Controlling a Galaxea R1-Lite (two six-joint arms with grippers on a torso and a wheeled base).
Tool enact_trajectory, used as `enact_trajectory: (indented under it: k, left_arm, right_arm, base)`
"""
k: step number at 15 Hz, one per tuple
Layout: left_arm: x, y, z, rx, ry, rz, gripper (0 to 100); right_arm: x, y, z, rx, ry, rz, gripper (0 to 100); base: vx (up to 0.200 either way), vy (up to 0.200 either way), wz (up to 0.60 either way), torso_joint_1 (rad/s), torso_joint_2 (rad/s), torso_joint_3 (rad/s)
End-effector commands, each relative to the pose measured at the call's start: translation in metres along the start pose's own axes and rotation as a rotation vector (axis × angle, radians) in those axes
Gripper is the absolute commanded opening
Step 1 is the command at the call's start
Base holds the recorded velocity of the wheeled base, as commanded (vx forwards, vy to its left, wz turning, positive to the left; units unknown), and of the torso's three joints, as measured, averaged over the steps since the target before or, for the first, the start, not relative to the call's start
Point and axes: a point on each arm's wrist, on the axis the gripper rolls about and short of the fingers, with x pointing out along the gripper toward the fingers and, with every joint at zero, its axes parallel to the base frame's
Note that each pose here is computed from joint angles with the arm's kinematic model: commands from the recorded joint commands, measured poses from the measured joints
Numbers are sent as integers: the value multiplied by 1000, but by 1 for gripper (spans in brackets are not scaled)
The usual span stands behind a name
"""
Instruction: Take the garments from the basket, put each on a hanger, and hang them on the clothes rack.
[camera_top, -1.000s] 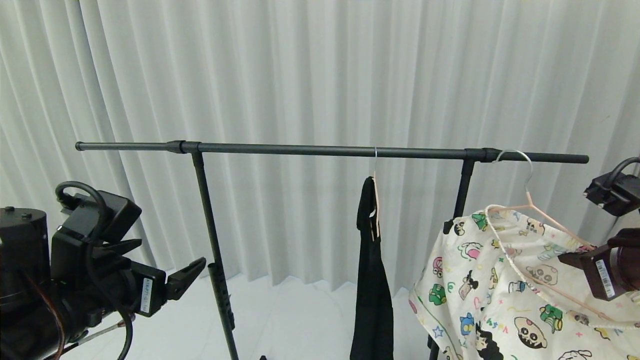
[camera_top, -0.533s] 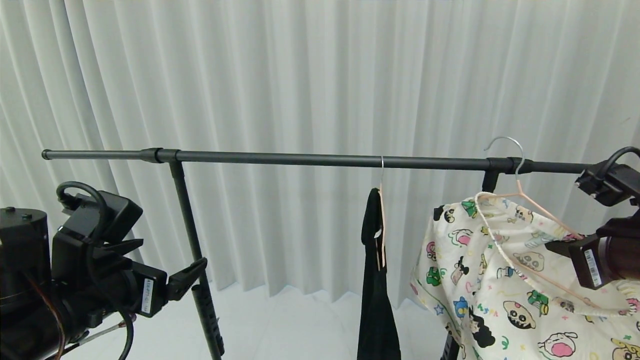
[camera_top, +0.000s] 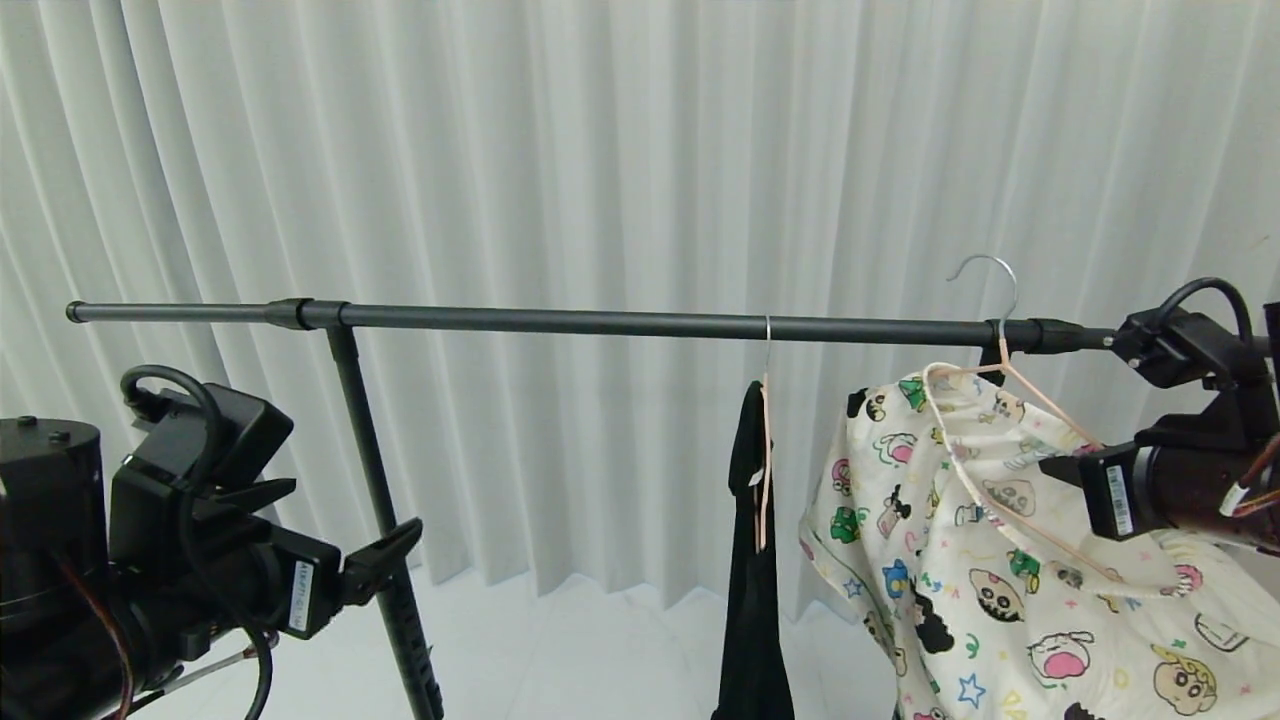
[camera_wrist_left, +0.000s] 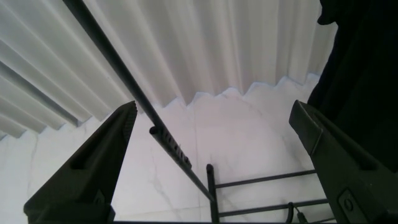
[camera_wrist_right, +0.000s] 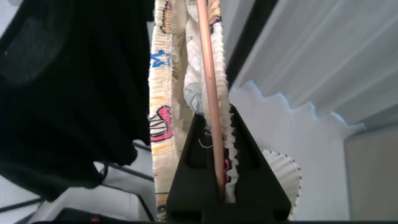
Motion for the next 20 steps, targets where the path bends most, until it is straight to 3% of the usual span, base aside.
enact_trajectory:
  k: [1, 4, 8, 12, 20]
  left_arm:
    - [-1, -1, 1, 2, -7, -5, 100]
    - [-1, -2, 3, 7, -15, -13, 100]
    - [-2, -5, 3, 15, -19, -30, 100]
    - [-3, -15, 4, 39, -29, -82, 100]
    - [-3, -16, 5, 43, -31, -89, 100]
  right_arm:
    - [22, 4, -2, -6, 37, 7, 0]
    - [46, 8, 1, -3, 56, 10, 0]
    - [69, 11, 17, 47, 50, 10, 0]
    - [82, 20, 7, 36, 117, 20, 0]
    - [84, 23, 5, 40, 148, 4, 0]
  base:
    - [0, 0, 0, 0, 0, 0]
    - [0, 0, 0, 0, 0, 0]
    - [0, 0, 0, 0, 0, 0]
    - [0, 0, 0, 0, 0, 0]
    - [0, 0, 0, 0, 0, 0]
